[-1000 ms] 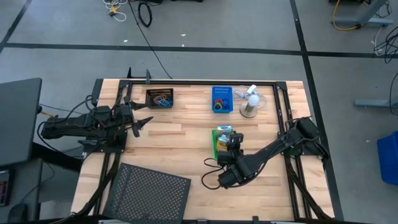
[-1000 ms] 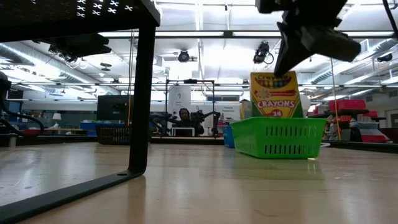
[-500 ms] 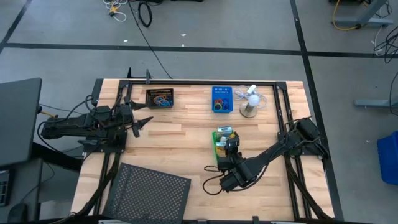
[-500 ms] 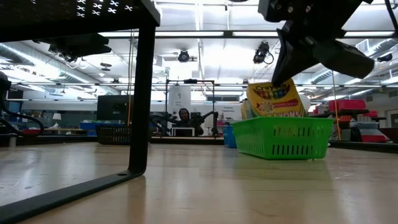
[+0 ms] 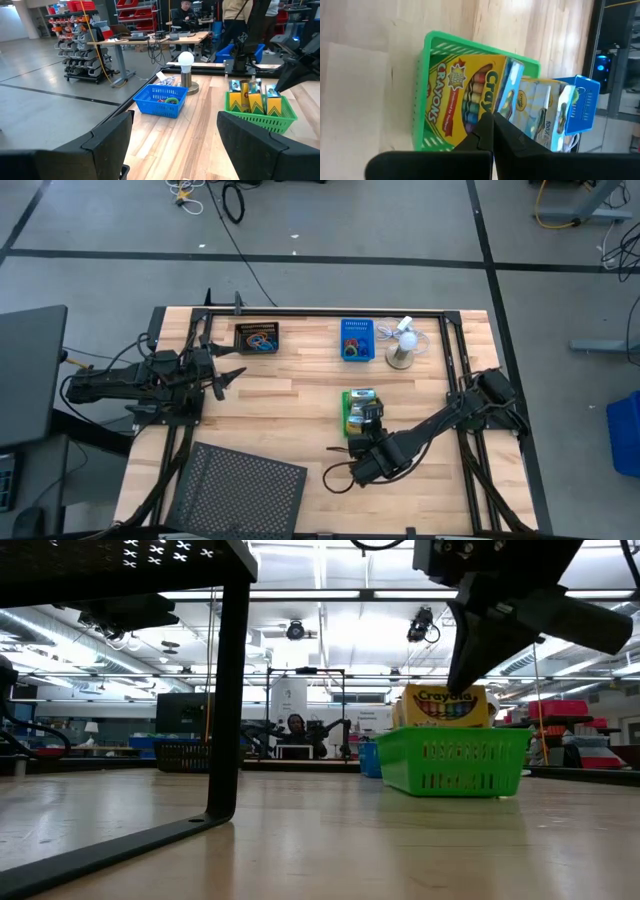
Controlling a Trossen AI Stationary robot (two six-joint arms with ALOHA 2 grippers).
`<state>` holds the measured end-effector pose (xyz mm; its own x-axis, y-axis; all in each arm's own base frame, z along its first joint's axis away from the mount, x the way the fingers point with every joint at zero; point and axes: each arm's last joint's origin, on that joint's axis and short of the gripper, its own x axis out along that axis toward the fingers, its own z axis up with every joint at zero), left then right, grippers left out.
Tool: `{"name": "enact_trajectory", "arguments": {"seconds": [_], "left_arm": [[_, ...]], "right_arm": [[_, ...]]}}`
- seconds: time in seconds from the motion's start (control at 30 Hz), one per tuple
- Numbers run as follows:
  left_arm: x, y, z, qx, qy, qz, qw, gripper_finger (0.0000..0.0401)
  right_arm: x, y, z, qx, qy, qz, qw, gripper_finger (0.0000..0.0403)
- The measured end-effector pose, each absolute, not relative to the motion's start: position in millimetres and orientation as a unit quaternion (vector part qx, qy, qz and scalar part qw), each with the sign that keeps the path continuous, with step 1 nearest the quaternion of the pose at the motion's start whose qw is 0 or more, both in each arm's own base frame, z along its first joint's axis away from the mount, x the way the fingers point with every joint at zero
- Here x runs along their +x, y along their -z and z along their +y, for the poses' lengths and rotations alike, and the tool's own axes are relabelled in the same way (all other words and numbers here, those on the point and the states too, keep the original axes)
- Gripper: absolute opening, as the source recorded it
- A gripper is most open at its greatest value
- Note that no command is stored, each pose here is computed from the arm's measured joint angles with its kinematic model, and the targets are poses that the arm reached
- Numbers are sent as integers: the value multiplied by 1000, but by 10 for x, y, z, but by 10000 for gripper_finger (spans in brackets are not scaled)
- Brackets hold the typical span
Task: Pick & Place Office Desk Supplies
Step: Put the large crayon box into the green bin, then put the green bin with the crayon boxes on the shelf
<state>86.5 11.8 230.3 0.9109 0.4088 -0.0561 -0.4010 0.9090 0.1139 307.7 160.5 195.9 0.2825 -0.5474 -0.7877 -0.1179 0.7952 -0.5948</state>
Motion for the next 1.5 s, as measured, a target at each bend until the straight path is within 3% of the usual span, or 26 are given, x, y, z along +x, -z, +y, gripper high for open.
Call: {"name": "enact_trajectory", "arguments": {"seconds": [0.2,0.63,0.83,1.03,1.23,1.5], "left_arm": [[865,-2303,118,50,-207,39,976,303],[867,-2303,115,50,-202,39,977,303],[866,-2303,115,50,-202,39,977,303],[868,-2303,110,50,-192,39,979,303],[869,-2303,110,50,-192,39,979,303],[871,-2304,105,48,-183,37,981,303]], "right_arm": [[3084,-2018,1627,-277,148,574,756,7],[3209,-2378,1699,-257,146,547,783,63],[3239,-2518,1773,-193,73,578,790,106],[3251,-2486,1902,-123,-14,599,791,141],[3286,-2357,2015,-145,-8,589,795,159],[3355,-2040,1997,-186,28,624,759,162]]}}
